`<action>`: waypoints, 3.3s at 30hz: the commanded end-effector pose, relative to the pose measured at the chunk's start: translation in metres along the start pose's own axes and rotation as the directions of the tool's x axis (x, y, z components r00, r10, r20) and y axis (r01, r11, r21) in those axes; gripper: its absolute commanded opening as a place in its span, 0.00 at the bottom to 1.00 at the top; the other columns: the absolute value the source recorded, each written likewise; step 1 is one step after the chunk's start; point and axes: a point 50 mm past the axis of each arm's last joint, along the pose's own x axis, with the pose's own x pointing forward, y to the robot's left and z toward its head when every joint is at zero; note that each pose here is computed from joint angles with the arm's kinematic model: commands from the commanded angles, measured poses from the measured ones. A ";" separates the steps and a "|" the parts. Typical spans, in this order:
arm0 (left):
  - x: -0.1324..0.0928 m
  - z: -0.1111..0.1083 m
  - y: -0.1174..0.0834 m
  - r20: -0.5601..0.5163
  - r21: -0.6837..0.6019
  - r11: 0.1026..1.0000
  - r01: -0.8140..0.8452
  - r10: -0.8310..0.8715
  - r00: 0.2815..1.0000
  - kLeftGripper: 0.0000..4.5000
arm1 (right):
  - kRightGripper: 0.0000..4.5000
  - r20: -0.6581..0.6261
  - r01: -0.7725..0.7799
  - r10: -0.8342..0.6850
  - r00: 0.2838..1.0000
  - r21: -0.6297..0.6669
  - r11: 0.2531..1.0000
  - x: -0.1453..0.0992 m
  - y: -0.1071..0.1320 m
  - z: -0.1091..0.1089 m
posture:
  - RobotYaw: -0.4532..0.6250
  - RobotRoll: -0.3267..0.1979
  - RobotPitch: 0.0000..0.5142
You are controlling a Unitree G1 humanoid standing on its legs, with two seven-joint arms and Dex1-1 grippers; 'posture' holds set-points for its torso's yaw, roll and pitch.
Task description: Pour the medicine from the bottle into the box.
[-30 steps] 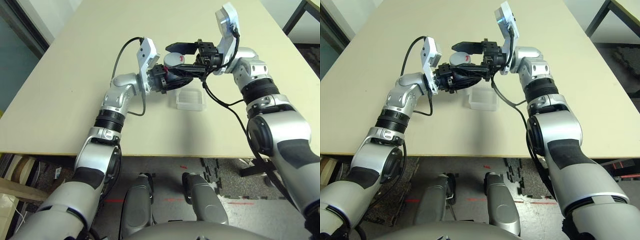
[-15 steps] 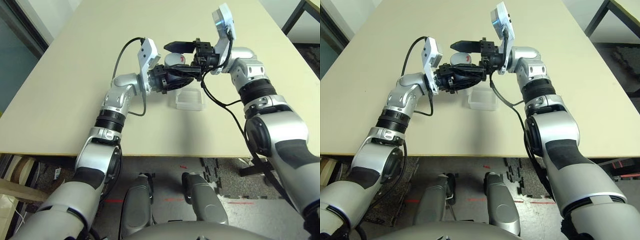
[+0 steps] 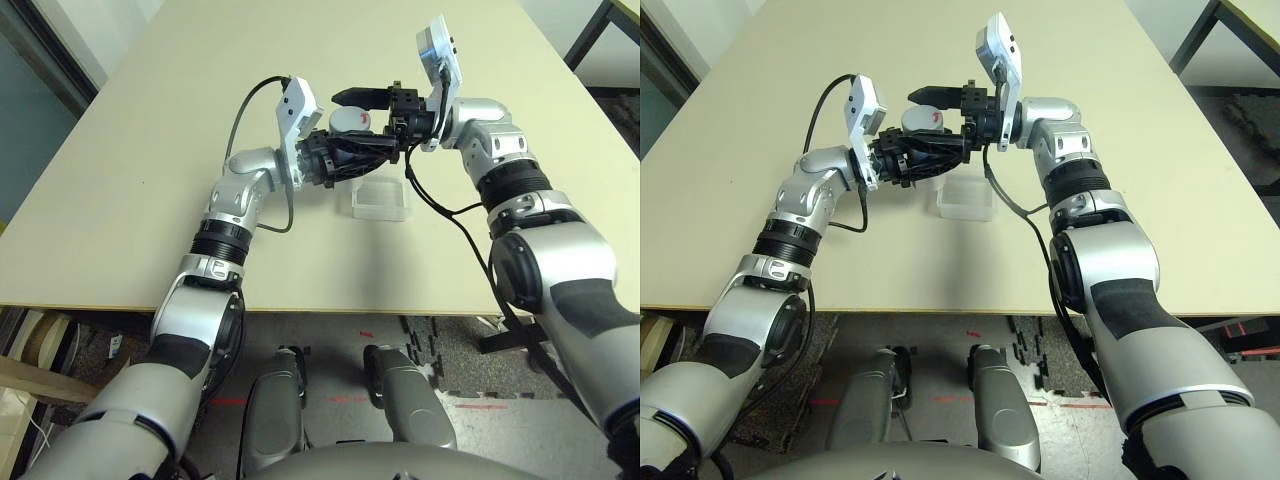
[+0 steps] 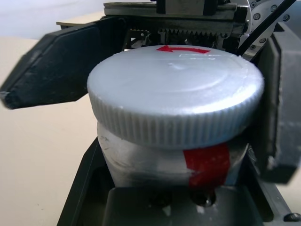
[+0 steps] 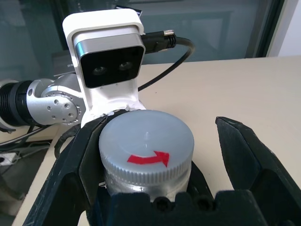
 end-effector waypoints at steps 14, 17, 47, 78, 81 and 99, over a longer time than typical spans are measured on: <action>0.002 -0.001 -0.002 0.004 0.001 1.000 0.024 -0.024 1.000 0.62 | 1.00 -0.008 0.150 -0.149 0.989 0.042 0.988 -0.046 -0.008 0.002 | 0.25 0.62 0.30; 0.002 -0.002 -0.002 0.003 0.000 1.000 0.023 -0.023 1.000 0.62 | 1.00 -0.012 0.171 -0.171 0.985 0.046 0.984 -0.053 -0.009 0.001 | 0.25 0.62 0.29; 0.005 -0.004 -0.004 -0.005 -0.001 0.999 0.033 -0.033 0.999 0.62 | 1.00 -0.023 -0.049 0.048 0.999 -0.045 0.998 -0.025 0.010 0.007 | 0.24 0.62 0.29; 0.005 -0.006 -0.006 -0.003 -0.006 0.999 0.036 -0.037 0.999 0.62 | 1.00 -0.045 0.105 -0.107 0.993 -0.052 0.993 -0.032 -0.005 0.002 | 0.25 0.62 0.30; 0.005 -0.006 -0.005 -0.002 -0.008 0.999 0.036 -0.036 0.999 0.62 | 1.00 -0.048 0.119 -0.121 0.991 -0.048 0.992 -0.042 -0.005 0.003 | 0.24 0.62 0.30; 0.003 -0.007 -0.004 -0.009 -0.006 0.999 0.033 -0.033 0.999 0.62 | 1.00 -0.014 -0.002 0.002 1.000 0.020 1.000 -0.059 0.005 0.011 | 0.24 0.62 0.29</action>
